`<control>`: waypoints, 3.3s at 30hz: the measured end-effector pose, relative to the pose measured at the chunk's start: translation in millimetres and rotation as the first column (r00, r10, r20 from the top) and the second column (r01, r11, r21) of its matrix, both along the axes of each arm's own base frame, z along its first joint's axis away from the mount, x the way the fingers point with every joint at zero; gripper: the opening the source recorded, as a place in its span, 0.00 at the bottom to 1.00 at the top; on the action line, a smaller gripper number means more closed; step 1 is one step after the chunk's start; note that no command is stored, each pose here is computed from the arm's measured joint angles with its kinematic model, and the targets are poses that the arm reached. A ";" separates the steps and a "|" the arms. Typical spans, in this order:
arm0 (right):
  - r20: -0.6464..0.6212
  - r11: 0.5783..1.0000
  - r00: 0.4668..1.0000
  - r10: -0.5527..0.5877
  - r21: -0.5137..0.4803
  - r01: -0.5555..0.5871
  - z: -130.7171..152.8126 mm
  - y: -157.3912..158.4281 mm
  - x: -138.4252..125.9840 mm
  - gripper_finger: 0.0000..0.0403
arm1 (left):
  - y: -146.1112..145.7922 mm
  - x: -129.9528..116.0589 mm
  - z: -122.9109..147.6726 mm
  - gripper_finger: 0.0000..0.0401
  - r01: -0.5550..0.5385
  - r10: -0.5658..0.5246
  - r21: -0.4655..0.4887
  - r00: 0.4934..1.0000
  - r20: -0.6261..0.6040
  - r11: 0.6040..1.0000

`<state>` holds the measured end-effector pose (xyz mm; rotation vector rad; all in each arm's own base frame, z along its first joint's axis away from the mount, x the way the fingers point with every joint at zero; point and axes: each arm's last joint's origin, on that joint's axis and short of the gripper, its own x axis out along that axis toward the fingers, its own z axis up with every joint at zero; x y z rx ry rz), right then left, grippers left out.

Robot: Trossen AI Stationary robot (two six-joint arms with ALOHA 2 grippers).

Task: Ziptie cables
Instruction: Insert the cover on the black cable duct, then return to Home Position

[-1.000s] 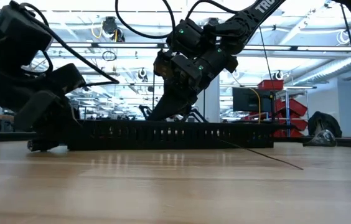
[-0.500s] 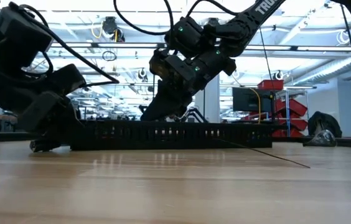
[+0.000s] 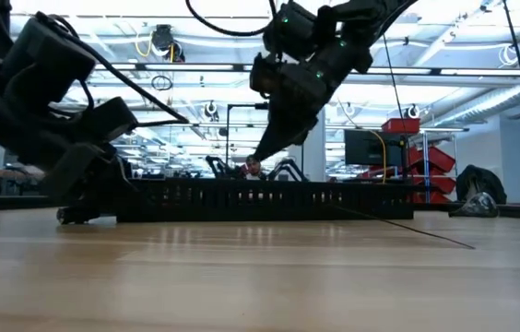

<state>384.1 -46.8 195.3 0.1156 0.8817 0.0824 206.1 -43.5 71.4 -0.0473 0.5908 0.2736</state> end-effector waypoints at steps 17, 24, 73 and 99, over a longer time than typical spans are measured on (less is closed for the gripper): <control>0.019 0.995 0.998 0.060 0.080 -0.061 -56.3 -0.5 40.3 0.00 | 10.5 11.7 0.4 0.60 0.063 -0.063 -0.011 0.998 -0.029 0.998; 0.018 0.995 0.998 0.066 0.068 -0.067 -56.3 -0.4 39.8 0.00 | 10.5 11.7 0.3 0.60 0.060 -0.061 -0.015 0.998 -0.029 0.998; -0.007 0.915 0.979 -0.204 -0.358 0.188 87.8 13.4 -51.9 0.56 | 36.5 -43.7 174.2 0.81 -0.137 0.113 0.159 0.982 0.153 0.978; 0.620 0.949 0.739 -0.264 0.033 0.312 34.3 48.0 -267.9 0.56 | 34.0 -95.5 120.8 0.82 -0.027 0.023 0.003 0.890 0.454 1.000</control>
